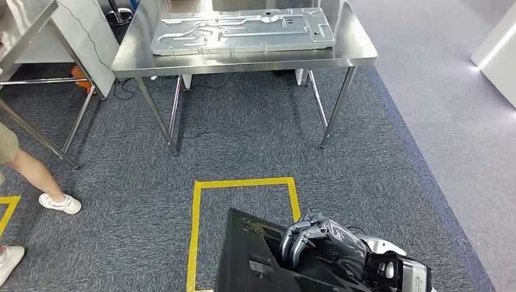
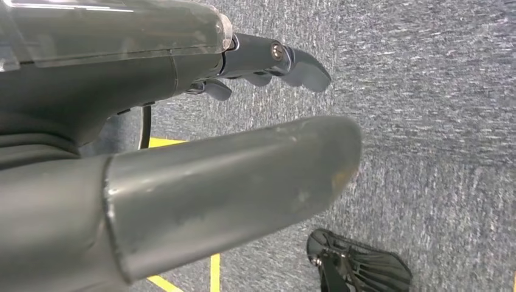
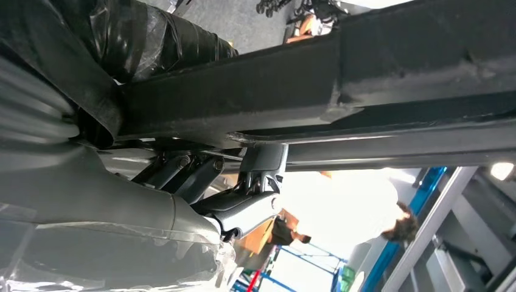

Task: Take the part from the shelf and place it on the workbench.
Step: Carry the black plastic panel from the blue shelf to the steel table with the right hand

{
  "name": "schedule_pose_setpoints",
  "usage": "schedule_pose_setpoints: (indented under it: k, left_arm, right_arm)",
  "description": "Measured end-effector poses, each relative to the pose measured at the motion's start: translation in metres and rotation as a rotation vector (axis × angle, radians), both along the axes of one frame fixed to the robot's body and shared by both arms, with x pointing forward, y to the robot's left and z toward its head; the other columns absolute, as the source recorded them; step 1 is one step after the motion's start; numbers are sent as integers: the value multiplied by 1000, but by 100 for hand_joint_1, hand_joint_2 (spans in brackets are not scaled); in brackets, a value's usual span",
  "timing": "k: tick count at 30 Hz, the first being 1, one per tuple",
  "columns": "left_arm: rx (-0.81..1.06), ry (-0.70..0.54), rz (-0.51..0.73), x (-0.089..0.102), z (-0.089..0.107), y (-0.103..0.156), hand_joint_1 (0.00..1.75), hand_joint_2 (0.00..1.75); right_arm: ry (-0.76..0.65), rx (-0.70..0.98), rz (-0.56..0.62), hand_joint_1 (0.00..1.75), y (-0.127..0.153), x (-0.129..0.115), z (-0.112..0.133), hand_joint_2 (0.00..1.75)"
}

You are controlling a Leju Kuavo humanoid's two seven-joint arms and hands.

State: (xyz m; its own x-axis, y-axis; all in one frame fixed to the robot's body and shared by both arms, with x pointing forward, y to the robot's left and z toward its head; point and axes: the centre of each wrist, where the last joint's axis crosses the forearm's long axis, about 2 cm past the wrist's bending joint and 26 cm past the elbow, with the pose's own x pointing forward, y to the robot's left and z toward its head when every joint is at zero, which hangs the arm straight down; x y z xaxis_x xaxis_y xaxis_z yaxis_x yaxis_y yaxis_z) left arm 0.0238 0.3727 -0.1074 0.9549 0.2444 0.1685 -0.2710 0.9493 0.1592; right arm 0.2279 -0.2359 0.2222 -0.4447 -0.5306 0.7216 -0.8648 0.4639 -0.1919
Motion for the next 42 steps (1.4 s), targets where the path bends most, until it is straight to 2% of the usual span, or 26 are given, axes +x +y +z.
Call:
schedule_pose_setpoints:
  k: [23, 34, 42]
  left_arm:
    - [2, 7, -1, -5, 0, 1, 0, 0]
    - [2, -6, -1, 1, 0, 1, 0, 0]
    - [3, 7, -1, -6, 0, 2, 0, 0]
  right_arm:
    - [9, 3, 5, 169, 1, -3, -2, 175]
    - [4, 2, 7, 169, 1, -3, -1, 175]
    - [7, 0, 8, 169, 1, -2, -1, 175]
